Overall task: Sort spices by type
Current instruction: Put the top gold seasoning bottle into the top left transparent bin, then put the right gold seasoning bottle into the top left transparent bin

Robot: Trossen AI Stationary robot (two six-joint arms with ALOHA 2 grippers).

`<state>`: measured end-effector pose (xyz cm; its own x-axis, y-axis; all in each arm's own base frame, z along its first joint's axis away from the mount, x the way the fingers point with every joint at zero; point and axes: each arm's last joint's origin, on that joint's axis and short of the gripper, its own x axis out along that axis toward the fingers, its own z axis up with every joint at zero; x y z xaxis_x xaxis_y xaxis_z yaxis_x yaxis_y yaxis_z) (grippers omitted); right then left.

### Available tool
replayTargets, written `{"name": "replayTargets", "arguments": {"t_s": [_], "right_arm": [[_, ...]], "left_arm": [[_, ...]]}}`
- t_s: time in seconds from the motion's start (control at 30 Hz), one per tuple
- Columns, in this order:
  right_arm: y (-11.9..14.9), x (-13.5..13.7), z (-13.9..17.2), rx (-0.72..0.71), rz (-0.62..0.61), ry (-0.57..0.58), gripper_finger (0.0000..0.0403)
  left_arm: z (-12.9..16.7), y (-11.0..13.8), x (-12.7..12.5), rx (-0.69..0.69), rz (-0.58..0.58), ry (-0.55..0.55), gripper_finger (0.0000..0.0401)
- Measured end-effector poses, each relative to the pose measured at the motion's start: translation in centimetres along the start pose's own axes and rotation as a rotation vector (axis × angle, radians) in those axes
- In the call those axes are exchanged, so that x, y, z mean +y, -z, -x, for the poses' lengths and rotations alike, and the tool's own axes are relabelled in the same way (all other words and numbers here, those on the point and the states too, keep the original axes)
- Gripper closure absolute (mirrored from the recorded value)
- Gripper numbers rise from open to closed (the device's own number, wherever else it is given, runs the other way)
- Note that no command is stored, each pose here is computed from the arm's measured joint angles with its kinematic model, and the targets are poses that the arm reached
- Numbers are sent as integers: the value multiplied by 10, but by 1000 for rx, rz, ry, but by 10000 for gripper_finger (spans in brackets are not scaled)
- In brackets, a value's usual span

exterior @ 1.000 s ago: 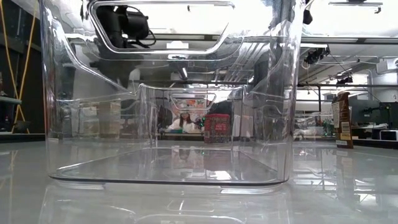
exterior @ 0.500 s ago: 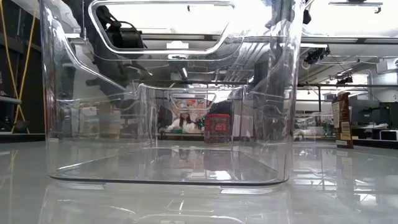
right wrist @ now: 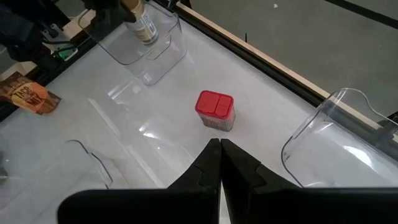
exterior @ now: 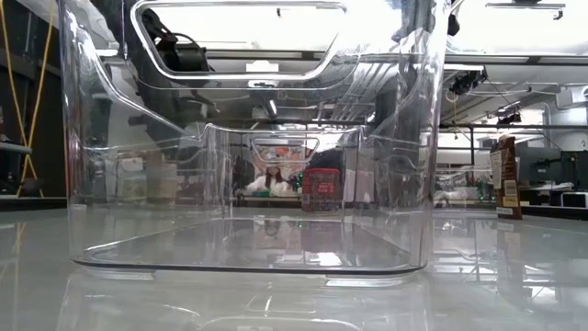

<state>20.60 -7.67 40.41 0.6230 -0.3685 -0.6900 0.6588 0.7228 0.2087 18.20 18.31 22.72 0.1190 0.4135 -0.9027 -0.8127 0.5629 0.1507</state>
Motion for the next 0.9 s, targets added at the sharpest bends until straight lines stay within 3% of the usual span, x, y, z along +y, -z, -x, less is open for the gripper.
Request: {"name": "replayTargets", "arguments": {"t_s": [0.37, 0.73, 0.83, 0.9], "right_arm": [[0, 0, 0, 0, 0, 0, 402], [3, -1, 0, 40, 12, -11, 402], [6, 1, 0, 98, 5, -89, 402], [10, 7, 2, 164, 7, -206, 402]], "left_arm": [[0, 0, 5, -1, -64, -49, 401], [40, 8, -26, -135, 52, 142, 401], [59, 13, -41, -204, 55, 242, 401], [73, 15, -53, -273, 38, 334, 401]]}}
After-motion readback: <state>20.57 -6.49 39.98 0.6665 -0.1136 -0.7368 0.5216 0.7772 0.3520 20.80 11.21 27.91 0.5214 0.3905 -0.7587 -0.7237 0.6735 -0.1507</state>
